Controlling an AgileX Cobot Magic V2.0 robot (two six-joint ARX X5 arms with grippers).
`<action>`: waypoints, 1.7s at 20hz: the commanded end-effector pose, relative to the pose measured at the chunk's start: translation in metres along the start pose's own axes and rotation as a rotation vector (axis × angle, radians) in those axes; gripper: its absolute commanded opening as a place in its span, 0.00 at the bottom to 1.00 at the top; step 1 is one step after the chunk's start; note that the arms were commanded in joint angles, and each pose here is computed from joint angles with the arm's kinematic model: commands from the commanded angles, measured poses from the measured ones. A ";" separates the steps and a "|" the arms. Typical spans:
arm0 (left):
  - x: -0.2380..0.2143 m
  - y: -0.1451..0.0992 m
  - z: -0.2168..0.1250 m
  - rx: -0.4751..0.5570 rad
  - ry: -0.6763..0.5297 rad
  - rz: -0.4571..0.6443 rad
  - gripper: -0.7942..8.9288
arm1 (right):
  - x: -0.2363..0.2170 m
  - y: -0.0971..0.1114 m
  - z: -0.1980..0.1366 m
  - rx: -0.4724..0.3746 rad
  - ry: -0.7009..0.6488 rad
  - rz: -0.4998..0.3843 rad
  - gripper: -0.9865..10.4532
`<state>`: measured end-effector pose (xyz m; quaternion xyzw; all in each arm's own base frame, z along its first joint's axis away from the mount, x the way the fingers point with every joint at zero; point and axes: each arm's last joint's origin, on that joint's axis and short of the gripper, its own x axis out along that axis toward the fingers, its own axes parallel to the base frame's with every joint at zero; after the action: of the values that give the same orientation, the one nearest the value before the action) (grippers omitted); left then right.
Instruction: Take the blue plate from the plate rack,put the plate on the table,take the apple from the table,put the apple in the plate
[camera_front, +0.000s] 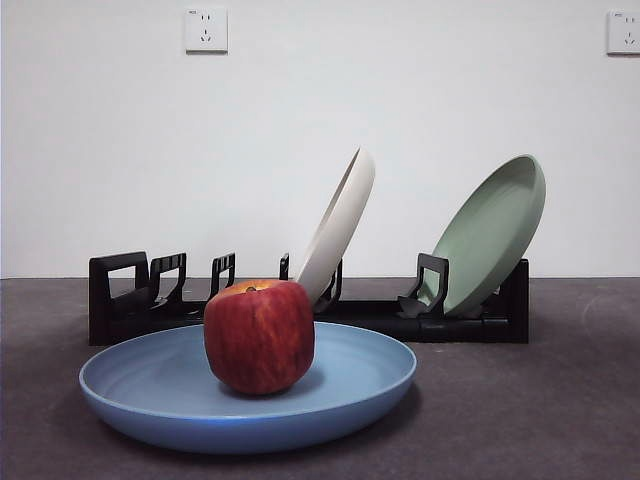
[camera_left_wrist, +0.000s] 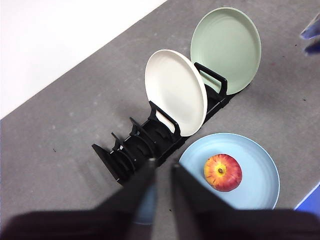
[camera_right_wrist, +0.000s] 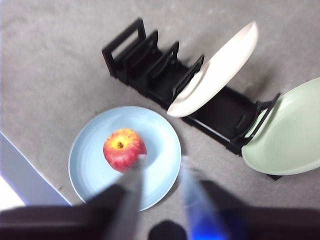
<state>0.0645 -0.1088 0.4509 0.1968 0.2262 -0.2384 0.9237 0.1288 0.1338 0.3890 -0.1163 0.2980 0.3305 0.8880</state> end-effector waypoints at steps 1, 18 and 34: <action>0.003 -0.002 -0.006 0.012 -0.007 -0.003 0.07 | -0.006 -0.001 -0.006 -0.007 -0.018 -0.001 0.08; 0.094 -0.056 -0.128 -0.167 -0.263 -0.030 0.08 | 0.024 -0.008 -0.133 0.140 -0.258 -0.080 0.08; 0.092 -0.051 -0.135 -0.135 -0.219 0.003 0.08 | 0.025 -0.008 -0.138 0.143 -0.211 -0.077 0.08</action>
<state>0.0662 -0.1210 0.2785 0.1100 0.1464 -0.2455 0.9519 0.0867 0.0847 0.2656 -0.0334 0.2197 0.2844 0.9326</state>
